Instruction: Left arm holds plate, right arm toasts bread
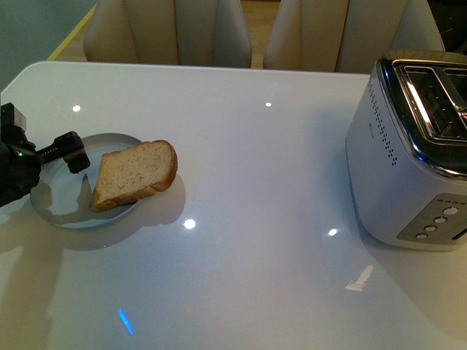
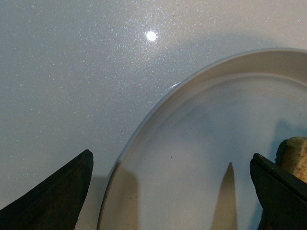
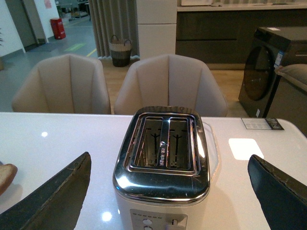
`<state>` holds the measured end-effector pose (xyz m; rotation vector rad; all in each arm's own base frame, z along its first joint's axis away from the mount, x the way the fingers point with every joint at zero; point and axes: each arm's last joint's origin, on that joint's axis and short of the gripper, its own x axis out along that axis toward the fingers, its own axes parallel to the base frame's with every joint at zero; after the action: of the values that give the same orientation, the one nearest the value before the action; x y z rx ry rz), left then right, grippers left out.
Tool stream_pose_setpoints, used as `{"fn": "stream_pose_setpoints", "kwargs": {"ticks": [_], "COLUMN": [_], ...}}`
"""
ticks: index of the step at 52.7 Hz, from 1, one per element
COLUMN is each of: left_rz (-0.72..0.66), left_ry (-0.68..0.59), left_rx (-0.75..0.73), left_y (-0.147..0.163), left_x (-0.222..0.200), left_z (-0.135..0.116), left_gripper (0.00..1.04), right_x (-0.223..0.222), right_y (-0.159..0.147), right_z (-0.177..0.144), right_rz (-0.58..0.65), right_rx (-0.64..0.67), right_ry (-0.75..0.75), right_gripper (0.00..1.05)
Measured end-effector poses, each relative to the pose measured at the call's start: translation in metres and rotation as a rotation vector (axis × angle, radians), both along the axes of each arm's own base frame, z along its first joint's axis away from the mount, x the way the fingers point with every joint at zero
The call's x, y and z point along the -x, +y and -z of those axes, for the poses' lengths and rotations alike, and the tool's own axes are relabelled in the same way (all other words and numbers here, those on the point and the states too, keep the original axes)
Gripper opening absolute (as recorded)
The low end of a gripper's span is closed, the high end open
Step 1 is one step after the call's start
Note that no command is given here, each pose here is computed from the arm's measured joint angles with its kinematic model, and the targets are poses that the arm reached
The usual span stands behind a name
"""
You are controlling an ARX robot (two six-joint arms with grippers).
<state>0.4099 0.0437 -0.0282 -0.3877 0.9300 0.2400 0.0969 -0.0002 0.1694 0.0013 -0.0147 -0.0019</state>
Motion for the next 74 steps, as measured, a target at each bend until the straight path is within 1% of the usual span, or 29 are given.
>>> {"fn": "stream_pose_setpoints", "kwargs": {"ticks": [1, 3, 4, 6, 7, 8, 10, 11, 12, 14, 16, 23, 27, 30, 31, 36, 45, 50, 54, 58, 62, 65, 74], "left_rz": [-0.001, -0.005, -0.007, -0.009, -0.012, -0.013, -0.014, -0.015, -0.016, -0.018, -0.019, -0.026, -0.03, -0.04, -0.046, -0.071, -0.093, -0.101, -0.099, -0.093, -0.073, -0.049, 0.023], "left_ry": [0.002, 0.006, 0.009, 0.012, 0.016, 0.016, 0.018, 0.018, 0.018, 0.019, 0.021, 0.023, 0.021, 0.015, 0.011, -0.006, -0.01, -0.019, -0.038, -0.069, -0.108, -0.141, -0.182], "left_rx": [0.0, 0.001, 0.003, 0.004, 0.003, 0.003, 0.006, 0.009, 0.009, 0.011, 0.016, 0.037, 0.062, 0.107, 0.122, 0.18, 0.23, 0.243, 0.246, 0.243, 0.249, 0.252, 0.271], "left_y": [0.0, 0.0, 0.0, 0.0, 0.0, 0.0, 0.0, 0.001, 0.001, 0.001, 0.001, 0.001, 0.0, 0.0, -0.001, 0.0, 0.004, 0.006, 0.007, 0.007, 0.005, -0.001, -0.021], "left_x": [0.0, 0.0, 0.0, 0.0, 0.0, 0.0, 0.0, 0.0, 0.0, 0.0, 0.001, 0.001, 0.001, 0.001, 0.001, 0.004, 0.015, 0.022, 0.025, 0.028, 0.028, 0.025, 0.024], "left_z": [0.001, 0.001, 0.002, 0.003, 0.004, 0.004, 0.005, 0.005, 0.005, 0.006, 0.006, 0.007, 0.007, 0.007, 0.007, 0.006, 0.005, -0.002, -0.012, -0.029, -0.053, -0.075, -0.116], "left_gripper": [0.97, 0.92, 0.86, 0.8, 0.74, 0.73, 0.66, 0.59, 0.59, 0.53, 0.44, 0.25, 0.15, 0.05, 0.03, 0.03, 0.03, 0.03, 0.03, 0.03, 0.03, 0.03, 0.03], "right_x": [0.0, 0.0, 0.0, 0.0, 0.0, 0.0, 0.0, 0.0, 0.0, 0.0, 0.0, 0.0, 0.0, 0.0, 0.0, 0.0, 0.0, 0.0, 0.0, 0.0, 0.0, 0.0, 0.0], "right_y": [0.0, 0.0, 0.0, 0.0, 0.0, 0.0, 0.0, 0.0, 0.0, 0.0, 0.0, 0.0, 0.0, 0.0, 0.0, 0.0, 0.0, 0.0, 0.0, 0.0, 0.0, 0.0, 0.0], "right_z": [0.0, 0.0, 0.0, 0.0, 0.0, 0.0, 0.0, 0.0, 0.0, 0.0, 0.0, 0.0, 0.0, 0.0, 0.0, 0.0, 0.0, 0.0, 0.0, 0.0, 0.0, 0.0, 0.0], "right_rz": [0.0, 0.0, 0.0, 0.0, 0.0, 0.0, 0.0, 0.0, 0.0, 0.0, 0.0, 0.0, 0.0, 0.0, 0.0, 0.0, 0.0, 0.0, 0.0, 0.0, 0.0, 0.0, 0.0], "right_rx": [0.0, 0.0, 0.0, 0.0, 0.0, 0.0, 0.0, 0.0, 0.0, 0.0, 0.0, 0.0, 0.0, 0.0, 0.0, 0.0, 0.0, 0.0, 0.0, 0.0, 0.0, 0.0, 0.0], "right_ry": [0.0, 0.0, 0.0, 0.0, 0.0, 0.0, 0.0, 0.0, 0.0, 0.0, 0.0, 0.0, 0.0, 0.0, 0.0, 0.0, 0.0, 0.0, 0.0, 0.0, 0.0, 0.0, 0.0], "right_gripper": [0.96, 0.96, 0.96, 0.96, 0.96, 0.96, 0.96, 0.96, 0.96, 0.96, 0.96, 0.96, 0.96, 0.96, 0.96, 0.96, 0.96, 0.96, 0.96, 0.96, 0.96, 0.96, 0.96]}}
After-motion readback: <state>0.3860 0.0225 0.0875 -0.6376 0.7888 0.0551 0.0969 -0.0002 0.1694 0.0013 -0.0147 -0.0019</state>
